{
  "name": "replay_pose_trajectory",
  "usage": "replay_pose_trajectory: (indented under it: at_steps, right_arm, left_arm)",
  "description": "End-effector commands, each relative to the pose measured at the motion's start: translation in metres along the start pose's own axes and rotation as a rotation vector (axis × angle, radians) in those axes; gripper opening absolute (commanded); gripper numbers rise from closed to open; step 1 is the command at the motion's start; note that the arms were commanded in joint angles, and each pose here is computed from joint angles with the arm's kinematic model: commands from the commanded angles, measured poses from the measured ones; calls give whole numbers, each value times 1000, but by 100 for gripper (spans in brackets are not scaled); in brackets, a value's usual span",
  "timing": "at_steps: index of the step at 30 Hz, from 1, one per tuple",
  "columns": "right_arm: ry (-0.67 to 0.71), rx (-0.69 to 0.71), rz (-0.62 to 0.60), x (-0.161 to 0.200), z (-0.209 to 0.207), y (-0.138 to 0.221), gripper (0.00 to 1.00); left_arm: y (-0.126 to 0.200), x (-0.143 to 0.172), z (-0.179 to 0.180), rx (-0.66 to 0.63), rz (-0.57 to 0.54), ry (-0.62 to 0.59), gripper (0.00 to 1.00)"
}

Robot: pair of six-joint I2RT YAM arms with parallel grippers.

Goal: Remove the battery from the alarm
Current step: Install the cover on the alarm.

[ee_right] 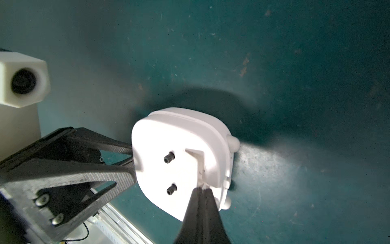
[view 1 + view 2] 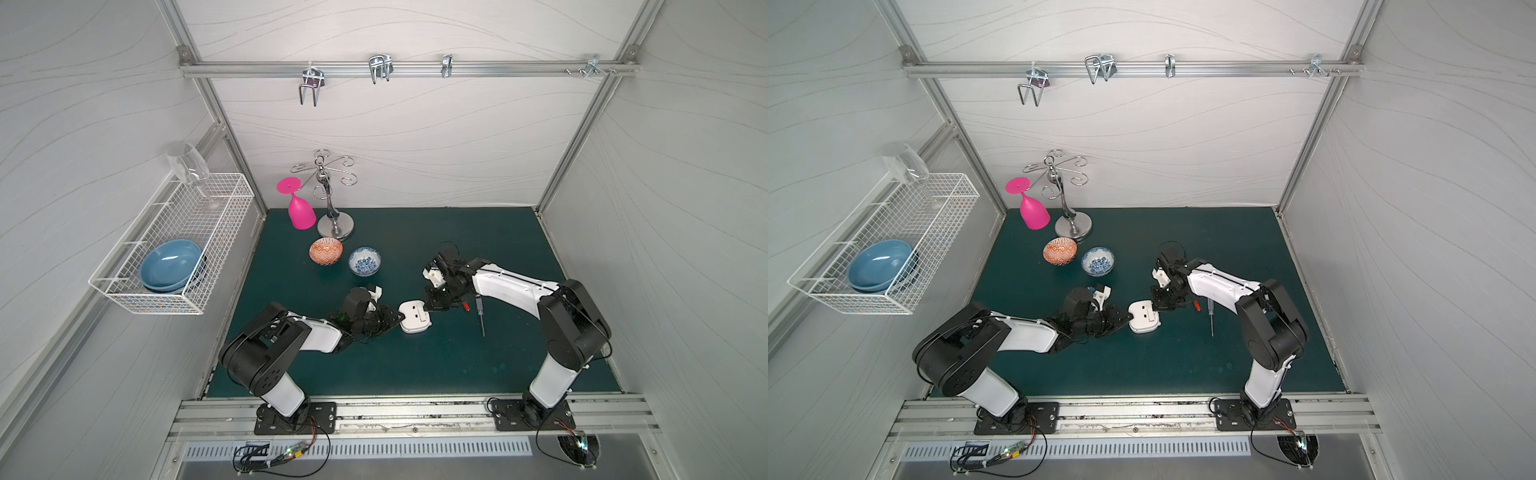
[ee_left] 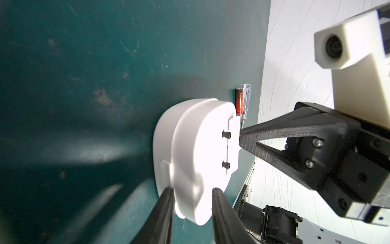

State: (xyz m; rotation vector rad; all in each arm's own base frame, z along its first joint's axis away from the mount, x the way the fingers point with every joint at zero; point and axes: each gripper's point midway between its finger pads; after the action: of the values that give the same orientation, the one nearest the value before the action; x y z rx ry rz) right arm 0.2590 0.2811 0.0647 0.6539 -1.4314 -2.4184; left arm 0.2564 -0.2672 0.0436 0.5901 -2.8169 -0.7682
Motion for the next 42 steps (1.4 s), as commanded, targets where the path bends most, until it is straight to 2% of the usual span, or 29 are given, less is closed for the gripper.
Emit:
replay_pose_trajectory:
  at_steps: [1,42]
  right_arm:
    - [23,14,-4,0,4,10,1]
    - [-60,-37,-6,-4,7,-3,3]
  left_arm:
    - [-3,-7,-8,21,-14,-7,35]
    - [-4,-5,-8,28,-4,-1,36]
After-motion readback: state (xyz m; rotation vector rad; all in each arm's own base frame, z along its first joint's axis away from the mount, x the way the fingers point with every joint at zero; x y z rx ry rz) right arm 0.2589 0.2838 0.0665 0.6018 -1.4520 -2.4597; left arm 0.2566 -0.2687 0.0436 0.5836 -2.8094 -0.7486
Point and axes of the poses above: each gripper's point midway between its finger pads, its own y axis back along the fingers, its own z axis along the line the jaws close on, x = y × z, and after that the axes turned 12 degrees about y, right-handed
